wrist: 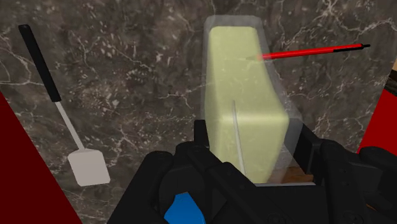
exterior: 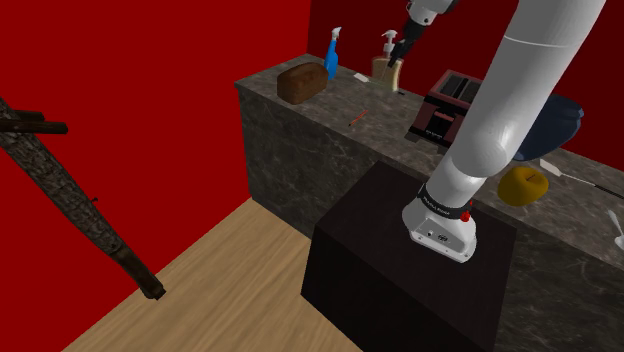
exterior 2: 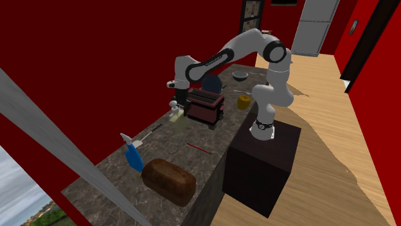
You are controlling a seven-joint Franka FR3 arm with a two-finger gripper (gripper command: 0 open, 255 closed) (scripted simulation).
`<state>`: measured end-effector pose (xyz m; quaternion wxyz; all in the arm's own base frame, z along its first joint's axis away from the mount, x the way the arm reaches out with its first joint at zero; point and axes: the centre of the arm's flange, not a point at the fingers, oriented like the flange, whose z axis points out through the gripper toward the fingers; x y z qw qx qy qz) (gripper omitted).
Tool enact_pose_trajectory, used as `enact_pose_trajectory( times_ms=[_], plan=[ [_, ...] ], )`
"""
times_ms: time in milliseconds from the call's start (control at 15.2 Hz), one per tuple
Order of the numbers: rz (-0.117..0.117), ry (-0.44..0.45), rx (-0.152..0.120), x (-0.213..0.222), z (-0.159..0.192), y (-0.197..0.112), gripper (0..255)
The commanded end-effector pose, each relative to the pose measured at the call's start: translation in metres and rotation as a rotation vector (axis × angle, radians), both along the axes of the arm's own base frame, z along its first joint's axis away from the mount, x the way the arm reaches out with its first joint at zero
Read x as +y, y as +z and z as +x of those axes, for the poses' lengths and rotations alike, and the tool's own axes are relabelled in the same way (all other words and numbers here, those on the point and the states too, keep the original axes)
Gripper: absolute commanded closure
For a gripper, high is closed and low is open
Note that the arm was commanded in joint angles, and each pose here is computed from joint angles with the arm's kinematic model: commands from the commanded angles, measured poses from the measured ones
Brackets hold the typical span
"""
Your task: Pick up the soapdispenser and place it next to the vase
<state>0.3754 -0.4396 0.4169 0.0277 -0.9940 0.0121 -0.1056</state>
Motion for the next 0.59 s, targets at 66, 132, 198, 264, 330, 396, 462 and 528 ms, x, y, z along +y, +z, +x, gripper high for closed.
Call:
enact_pose_trajectory(
  times_ms=[66, 132, 198, 264, 330, 396, 462, 528],
  plan=[
    [0.0, 0.0, 0.0, 0.0, -0.001, 0.016, 255],
    [0.0, 0.0, 0.0, 0.0, -0.001, 0.021, 255],
    [0.0, 0.0, 0.0, 0.0, -0.001, 0.026, 255],
    [0.0, 0.0, 0.0, 0.0, -0.001, 0.032, 255],
    [0.0, 0.0, 0.0, 0.0, -0.001, 0.037, 255],
    [0.0, 0.0, 0.0, 0.0, -0.001, 0.042, 255],
    [0.0, 0.0, 0.0, 0.0, -0.001, 0.047, 255],
    [0.0, 0.0, 0.0, 0.0, -0.001, 0.053, 255]
  ],
)
